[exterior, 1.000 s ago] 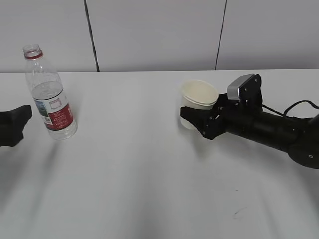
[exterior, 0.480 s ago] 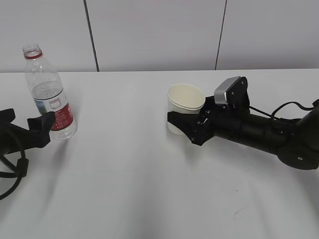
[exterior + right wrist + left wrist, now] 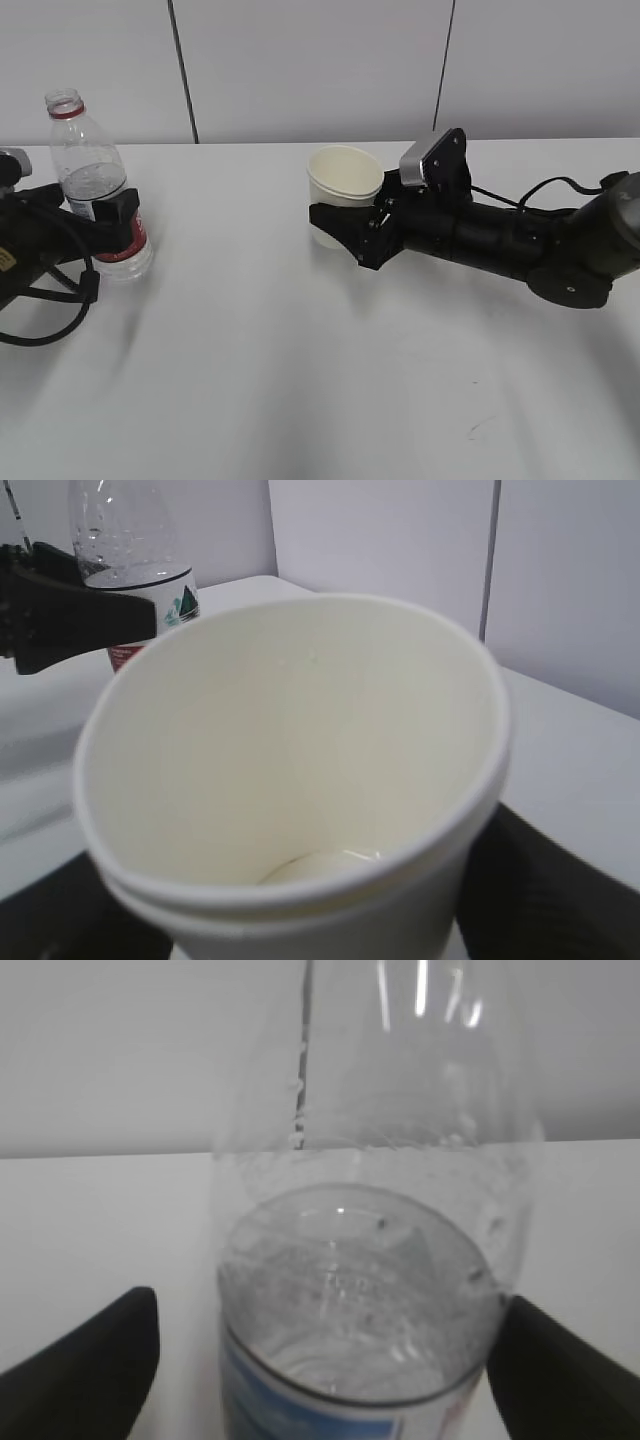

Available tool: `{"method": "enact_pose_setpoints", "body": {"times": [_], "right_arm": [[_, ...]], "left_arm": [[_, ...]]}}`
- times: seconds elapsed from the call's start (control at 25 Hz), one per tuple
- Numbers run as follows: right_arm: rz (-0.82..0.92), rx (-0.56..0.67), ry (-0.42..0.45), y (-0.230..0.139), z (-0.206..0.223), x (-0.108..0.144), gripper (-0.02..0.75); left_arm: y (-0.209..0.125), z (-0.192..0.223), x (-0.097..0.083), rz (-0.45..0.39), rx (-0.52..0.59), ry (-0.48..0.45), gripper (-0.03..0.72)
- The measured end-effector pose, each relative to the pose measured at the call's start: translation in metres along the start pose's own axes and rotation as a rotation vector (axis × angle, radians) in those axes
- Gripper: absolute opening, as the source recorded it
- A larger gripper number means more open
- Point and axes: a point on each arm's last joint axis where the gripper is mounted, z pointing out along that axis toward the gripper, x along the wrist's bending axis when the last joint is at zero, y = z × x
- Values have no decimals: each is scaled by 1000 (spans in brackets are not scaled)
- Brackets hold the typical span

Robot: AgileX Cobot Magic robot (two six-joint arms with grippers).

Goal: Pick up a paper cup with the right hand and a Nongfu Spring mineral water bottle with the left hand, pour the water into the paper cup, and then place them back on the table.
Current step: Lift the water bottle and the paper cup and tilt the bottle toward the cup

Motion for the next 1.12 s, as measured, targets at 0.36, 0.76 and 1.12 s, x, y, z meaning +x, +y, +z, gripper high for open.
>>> {"method": "enact_pose_setpoints", "body": {"times": [0.36, 0.76, 1.12], "right_arm": [[-1, 15, 6, -1, 2, 3, 543], [-1, 18, 4, -1, 2, 2, 542], [1, 18, 4, -1, 2, 2, 542]], "left_arm": [[-5, 27, 0, 0, 11, -26, 596], [-9, 30, 1, -16, 51, -21, 489], [-8, 30, 0, -11, 46, -31, 382]]}}
